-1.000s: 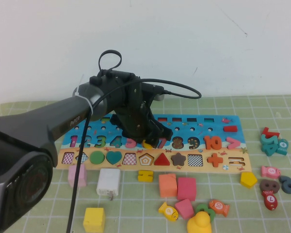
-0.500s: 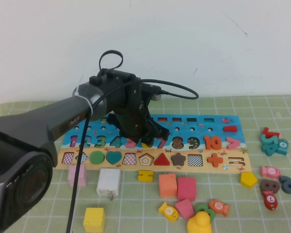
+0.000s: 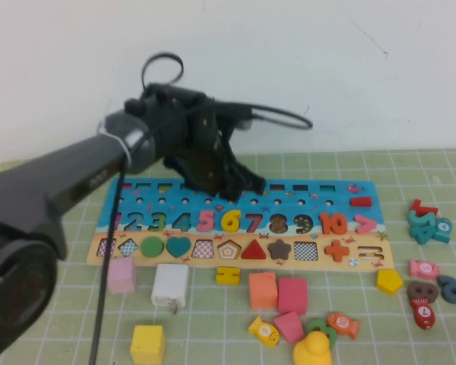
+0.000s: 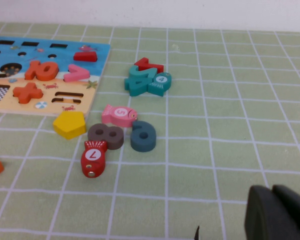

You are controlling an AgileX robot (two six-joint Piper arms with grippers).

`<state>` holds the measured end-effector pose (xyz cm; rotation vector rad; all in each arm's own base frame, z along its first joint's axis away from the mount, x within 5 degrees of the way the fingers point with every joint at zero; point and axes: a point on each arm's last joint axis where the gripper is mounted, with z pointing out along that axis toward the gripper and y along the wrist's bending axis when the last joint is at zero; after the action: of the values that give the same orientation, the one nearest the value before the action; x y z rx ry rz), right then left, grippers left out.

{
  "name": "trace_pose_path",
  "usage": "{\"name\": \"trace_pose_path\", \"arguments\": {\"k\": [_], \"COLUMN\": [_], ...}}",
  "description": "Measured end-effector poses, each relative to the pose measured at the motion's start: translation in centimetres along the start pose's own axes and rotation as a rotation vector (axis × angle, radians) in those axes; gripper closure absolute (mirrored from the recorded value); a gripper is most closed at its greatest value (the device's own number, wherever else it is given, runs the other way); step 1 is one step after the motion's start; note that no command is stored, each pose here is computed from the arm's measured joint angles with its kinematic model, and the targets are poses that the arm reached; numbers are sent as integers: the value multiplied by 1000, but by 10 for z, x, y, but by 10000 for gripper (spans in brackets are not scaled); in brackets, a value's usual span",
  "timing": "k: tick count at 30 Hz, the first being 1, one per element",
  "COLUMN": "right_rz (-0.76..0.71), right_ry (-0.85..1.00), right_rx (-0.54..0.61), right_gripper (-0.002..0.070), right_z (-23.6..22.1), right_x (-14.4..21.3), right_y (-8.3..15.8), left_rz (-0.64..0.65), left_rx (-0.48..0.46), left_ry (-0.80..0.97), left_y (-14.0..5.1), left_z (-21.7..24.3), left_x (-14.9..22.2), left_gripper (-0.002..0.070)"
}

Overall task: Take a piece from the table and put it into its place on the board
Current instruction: Place the "number 6" into the hole of the number 6

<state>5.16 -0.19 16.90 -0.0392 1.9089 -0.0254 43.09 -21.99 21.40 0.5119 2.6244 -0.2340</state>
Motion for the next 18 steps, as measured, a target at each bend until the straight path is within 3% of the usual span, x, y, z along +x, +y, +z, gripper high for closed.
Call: {"name": "trace_pose_path", "arguments": {"k": [5, 11, 18], "right_rz": [0, 0, 0], "right_ry": [0, 0, 0], "right_rx": [0, 0, 0], "right_gripper": [678, 678, 678], "right_z": [0, 0, 0], "right_x": [0, 0, 0], "right_y": [0, 0, 0], "left_rz": [8, -5, -24], "left_rx": [-2, 43, 132], "left_ry": [-60, -56, -31], "left_y": [-1, -4, -11], "left_z": [-18, -6, 27], "left_x": [-7, -6, 1], "left_gripper": [454, 634, 672]}}
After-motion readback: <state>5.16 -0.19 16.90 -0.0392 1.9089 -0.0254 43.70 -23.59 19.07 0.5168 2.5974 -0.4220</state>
